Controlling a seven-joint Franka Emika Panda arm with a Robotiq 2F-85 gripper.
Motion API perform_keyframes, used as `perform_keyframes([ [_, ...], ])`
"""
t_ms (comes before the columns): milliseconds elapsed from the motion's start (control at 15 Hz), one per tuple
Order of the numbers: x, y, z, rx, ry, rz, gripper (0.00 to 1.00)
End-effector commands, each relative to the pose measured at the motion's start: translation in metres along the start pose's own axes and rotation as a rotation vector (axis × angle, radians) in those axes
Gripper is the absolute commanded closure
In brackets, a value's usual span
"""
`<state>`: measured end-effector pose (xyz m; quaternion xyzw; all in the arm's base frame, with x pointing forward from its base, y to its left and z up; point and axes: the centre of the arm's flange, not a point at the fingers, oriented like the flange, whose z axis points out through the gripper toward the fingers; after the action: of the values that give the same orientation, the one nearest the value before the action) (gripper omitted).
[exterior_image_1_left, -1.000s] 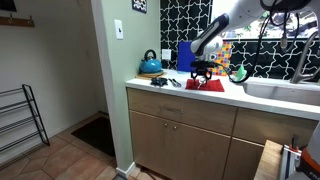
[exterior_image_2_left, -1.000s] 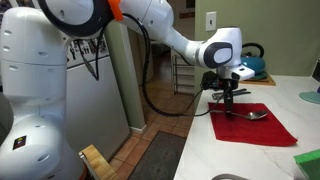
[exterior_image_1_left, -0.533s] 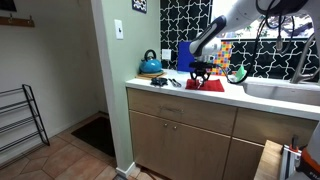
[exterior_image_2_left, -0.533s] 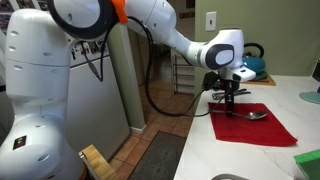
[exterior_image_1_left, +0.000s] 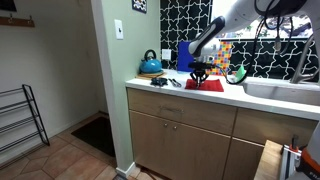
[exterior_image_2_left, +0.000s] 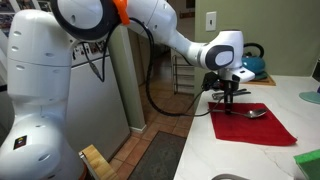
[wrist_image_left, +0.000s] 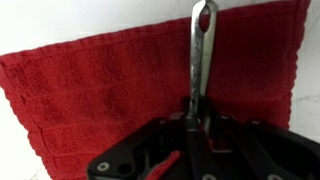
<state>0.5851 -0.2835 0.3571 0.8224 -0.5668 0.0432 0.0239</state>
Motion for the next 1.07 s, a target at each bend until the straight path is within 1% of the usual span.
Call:
perform_keyframes([
  [0,-0.001,0.002,-0.003,0.02,0.003,-0.001,0.97],
  [200,0.002,0.012,-0.022,0.042,0.059,-0.024,0.97],
  [400,0.023,0.018,-0.032,0.071,0.114,-0.064,0.97],
  [600,0.045,0.025,-0.029,0.116,0.145,-0.113,0.97],
  [733,0.054,0.025,-0.026,0.137,0.159,-0.111,0.97],
  [800,0.057,0.025,-0.022,0.138,0.171,-0.103,0.97],
  [1000,0.066,0.021,-0.013,0.132,0.17,-0.092,0.97],
])
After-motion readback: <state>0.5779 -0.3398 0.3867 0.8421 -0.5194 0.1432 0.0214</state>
